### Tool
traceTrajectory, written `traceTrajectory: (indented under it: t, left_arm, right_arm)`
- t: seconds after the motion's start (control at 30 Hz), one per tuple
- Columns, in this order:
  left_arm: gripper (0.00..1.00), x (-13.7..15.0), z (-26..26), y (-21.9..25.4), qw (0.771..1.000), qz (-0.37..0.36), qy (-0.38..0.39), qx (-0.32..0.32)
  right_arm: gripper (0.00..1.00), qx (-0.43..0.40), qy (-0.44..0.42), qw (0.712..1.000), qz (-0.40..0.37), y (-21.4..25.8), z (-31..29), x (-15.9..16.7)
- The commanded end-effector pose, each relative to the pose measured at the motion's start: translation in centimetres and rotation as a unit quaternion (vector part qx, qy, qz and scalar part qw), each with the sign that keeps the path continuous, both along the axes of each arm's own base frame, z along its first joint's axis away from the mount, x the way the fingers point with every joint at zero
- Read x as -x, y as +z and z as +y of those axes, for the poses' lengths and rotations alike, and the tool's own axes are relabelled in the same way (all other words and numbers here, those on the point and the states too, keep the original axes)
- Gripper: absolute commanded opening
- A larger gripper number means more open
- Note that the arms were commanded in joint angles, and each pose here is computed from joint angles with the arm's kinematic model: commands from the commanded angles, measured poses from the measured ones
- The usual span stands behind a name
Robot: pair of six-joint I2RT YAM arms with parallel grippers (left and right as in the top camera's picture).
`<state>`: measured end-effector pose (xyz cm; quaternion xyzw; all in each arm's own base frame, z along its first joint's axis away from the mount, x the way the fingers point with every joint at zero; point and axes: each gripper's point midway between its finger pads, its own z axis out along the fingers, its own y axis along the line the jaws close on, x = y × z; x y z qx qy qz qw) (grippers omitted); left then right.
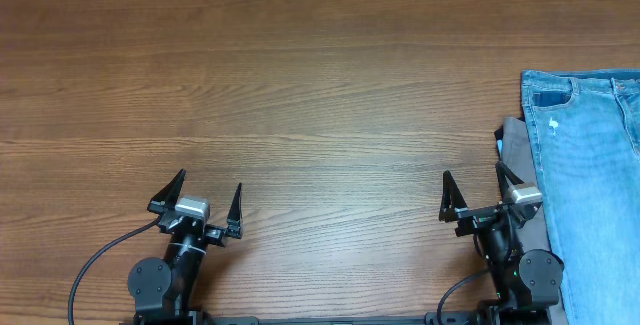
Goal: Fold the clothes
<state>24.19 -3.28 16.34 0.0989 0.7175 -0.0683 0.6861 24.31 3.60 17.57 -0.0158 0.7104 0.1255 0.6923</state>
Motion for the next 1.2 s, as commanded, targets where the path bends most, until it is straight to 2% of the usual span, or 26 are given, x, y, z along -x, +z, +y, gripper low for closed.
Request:
traceTrajectory:
  t: [0.0, 1.07, 1.17]
  left_arm:
    - [1.0, 0.1, -0.3, 0.0, 1.0, -0.003, -0.007, 0.001]
    - [1.0, 0.0, -0.1, 0.0, 1.0, -0.003, -0.002, -0.001]
    - [1.0, -0.3, 2.0, -0.1, 0.997, -0.009, 0.057, -0.056]
  right_arm:
    - [1.0, -0.002, 0.001, 1.0, -0.002, -0.1, 0.0, 0.0]
    - [1.0, -0.003, 0.001, 1.0, -0.002, -0.1, 0.0, 0.0]
    - [1.0, -0.003, 0.001, 1.0, -0.002, -0.1, 0.0, 0.0]
